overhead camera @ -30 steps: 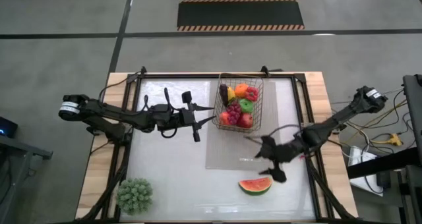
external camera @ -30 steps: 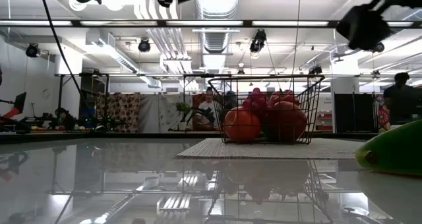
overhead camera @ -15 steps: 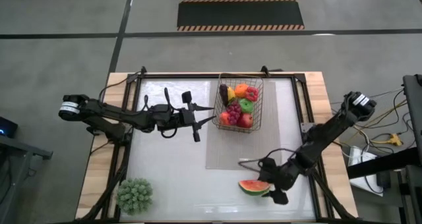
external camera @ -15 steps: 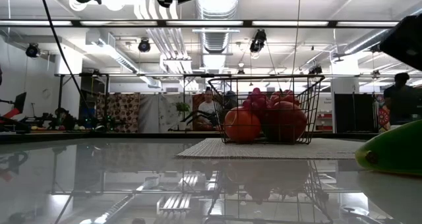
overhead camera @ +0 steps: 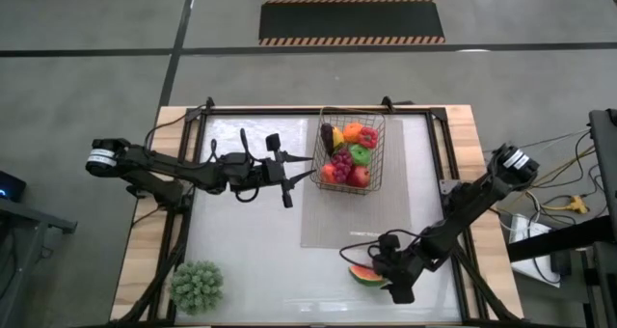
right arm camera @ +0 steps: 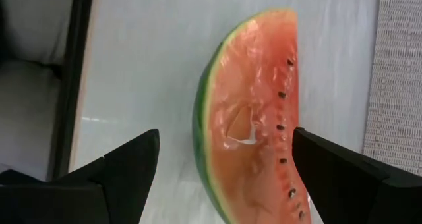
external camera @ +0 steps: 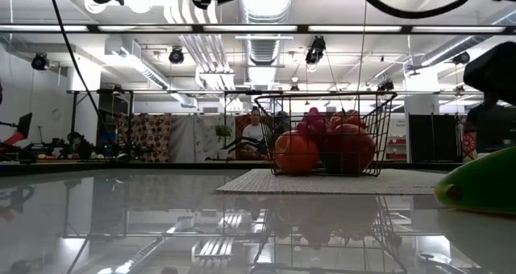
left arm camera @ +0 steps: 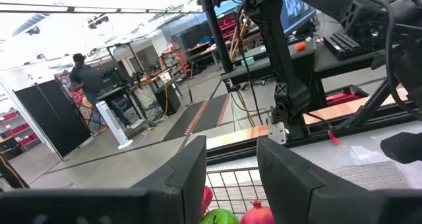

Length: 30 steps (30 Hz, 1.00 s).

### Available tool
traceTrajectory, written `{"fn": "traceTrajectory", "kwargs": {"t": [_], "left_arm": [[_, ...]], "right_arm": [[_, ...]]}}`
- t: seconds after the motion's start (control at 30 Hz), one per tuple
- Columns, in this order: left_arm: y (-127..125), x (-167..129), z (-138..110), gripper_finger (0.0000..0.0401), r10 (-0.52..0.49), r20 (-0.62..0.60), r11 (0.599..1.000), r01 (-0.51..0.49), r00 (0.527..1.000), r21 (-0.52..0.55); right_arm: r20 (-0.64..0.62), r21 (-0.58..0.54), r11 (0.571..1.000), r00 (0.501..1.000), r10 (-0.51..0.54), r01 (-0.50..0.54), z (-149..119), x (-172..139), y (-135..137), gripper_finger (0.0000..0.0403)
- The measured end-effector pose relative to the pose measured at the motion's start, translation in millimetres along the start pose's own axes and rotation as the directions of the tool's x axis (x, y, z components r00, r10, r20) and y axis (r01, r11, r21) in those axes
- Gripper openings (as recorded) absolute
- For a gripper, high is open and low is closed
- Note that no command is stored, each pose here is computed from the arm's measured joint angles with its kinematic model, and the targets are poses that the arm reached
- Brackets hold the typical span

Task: Build produce basket
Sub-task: Put the watermelon into the wire basket

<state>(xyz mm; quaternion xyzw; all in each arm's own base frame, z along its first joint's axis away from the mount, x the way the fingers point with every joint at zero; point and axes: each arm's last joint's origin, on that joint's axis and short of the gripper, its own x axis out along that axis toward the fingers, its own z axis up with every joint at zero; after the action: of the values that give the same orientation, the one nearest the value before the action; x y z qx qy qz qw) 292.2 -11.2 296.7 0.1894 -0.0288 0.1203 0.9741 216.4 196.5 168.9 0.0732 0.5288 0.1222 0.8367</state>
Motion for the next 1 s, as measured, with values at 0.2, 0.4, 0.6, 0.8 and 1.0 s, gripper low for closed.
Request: {"fn": "traceTrajectory", "kwargs": {"t": [0.2, 0.4, 0.6, 0.8, 1.0], "left_arm": [[0.2, 0.0, 0.4, 0.0118, 0.002, 0.004, 1.0, -0.002, 1.0, 0.0], [0.3, 0.0, 0.6, 0.0118, 0.003, 0.006, 1.0, -0.003, 1.0, 0.004], [0.2, 0.0, 0.6, 0.0118, 0.002, 0.006, 1.0, -0.002, 1.0, 0.004], [0.2, 0.0, 0.5, 0.0118, 0.002, 0.005, 1.0, -0.002, 1.0, 0.004], [0.2, 0.0, 0.5, 0.0118, 0.002, 0.005, 1.0, -0.002, 1.0, 0.004]], "right_arm": [[-0.034, -0.042, 0.999, 0.999, -0.025, 0.024, -3.3, 10.3, -1.6, 0.0327], [-0.035, -0.068, 0.997, 0.999, -0.026, 0.024, -3.5, 11.6, -1.6, 0.0326], [-0.035, -0.075, 0.997, 0.999, -0.024, 0.021, -3.4, 11.6, -1.5, 0.0268], [-0.031, -0.074, 0.997, 0.999, -0.021, 0.018, -3.0, 11.5, -1.2, 0.0167], [-0.036, -0.073, 0.997, 0.999, 0.001, -0.004, -2.3, 11.3, -0.1, 0.0091]]}}
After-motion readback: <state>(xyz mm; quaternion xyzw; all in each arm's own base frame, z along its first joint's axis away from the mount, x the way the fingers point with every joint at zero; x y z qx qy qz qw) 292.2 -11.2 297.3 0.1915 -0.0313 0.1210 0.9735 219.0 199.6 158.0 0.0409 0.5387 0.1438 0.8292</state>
